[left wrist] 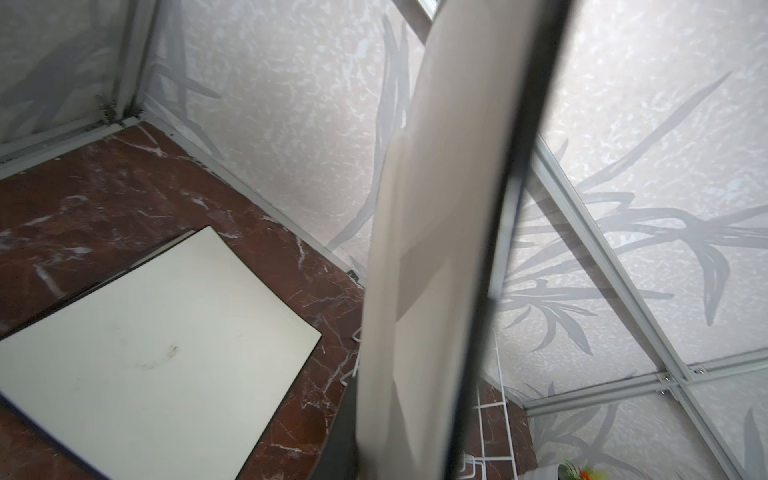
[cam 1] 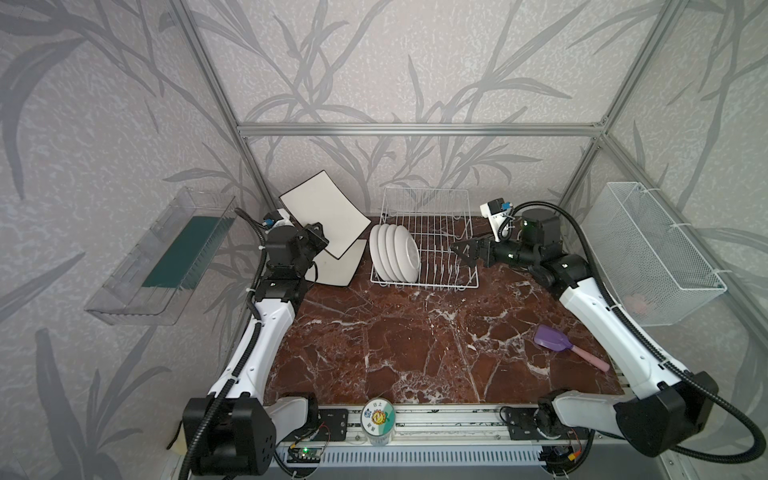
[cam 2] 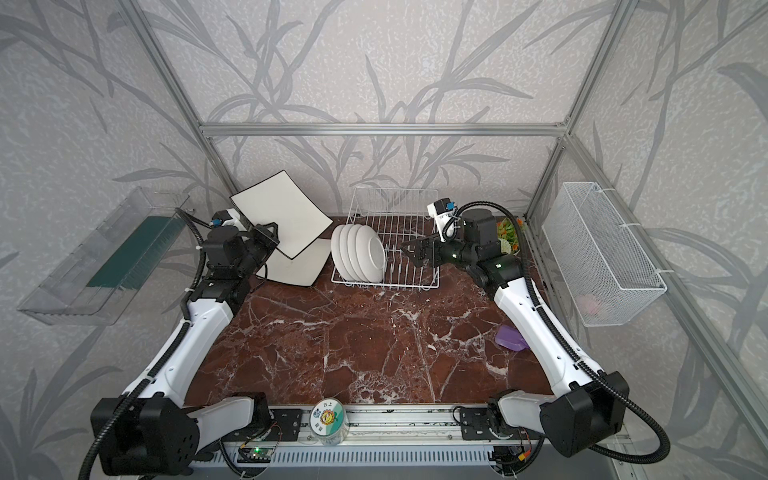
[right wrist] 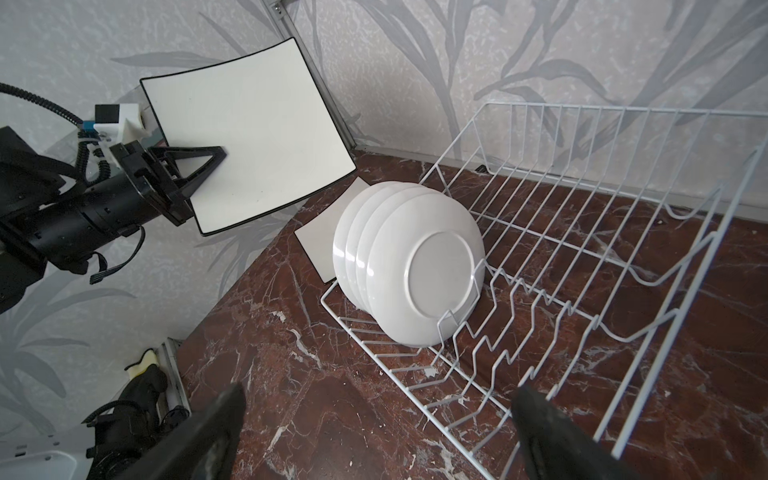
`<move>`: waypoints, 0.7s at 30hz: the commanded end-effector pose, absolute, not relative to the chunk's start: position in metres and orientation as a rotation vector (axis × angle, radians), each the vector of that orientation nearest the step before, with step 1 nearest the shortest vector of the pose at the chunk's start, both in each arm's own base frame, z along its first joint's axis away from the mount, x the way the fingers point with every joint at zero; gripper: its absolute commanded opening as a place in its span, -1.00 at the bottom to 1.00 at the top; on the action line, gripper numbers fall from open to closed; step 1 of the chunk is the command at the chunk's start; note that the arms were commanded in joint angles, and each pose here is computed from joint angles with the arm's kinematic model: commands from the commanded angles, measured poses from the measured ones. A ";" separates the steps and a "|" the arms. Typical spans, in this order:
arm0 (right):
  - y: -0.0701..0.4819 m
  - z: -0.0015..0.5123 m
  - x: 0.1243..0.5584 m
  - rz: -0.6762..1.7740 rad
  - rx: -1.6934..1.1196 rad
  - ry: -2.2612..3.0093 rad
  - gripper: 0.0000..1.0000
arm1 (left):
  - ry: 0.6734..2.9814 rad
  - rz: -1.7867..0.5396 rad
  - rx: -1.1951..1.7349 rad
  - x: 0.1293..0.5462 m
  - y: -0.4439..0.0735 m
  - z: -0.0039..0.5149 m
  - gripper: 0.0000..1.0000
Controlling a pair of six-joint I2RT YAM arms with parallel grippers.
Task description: Unload the plates from the dish rack
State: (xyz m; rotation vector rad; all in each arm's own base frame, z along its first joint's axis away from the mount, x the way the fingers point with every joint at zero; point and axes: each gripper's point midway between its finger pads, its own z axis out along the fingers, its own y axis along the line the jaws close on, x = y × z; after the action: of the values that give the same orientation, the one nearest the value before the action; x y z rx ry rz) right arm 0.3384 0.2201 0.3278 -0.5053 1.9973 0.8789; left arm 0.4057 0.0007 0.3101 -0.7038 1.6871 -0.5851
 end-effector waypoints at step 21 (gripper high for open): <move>0.241 0.310 0.336 0.857 -0.609 2.015 0.98 | 1.420 -0.532 -0.924 0.411 0.045 0.287 -1.00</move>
State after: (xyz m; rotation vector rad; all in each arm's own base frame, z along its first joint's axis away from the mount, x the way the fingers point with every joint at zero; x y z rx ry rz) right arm 0.3356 0.2361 0.3163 -0.5828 2.0196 0.8572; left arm 0.3974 0.0353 0.2144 -0.9825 1.7074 -0.4413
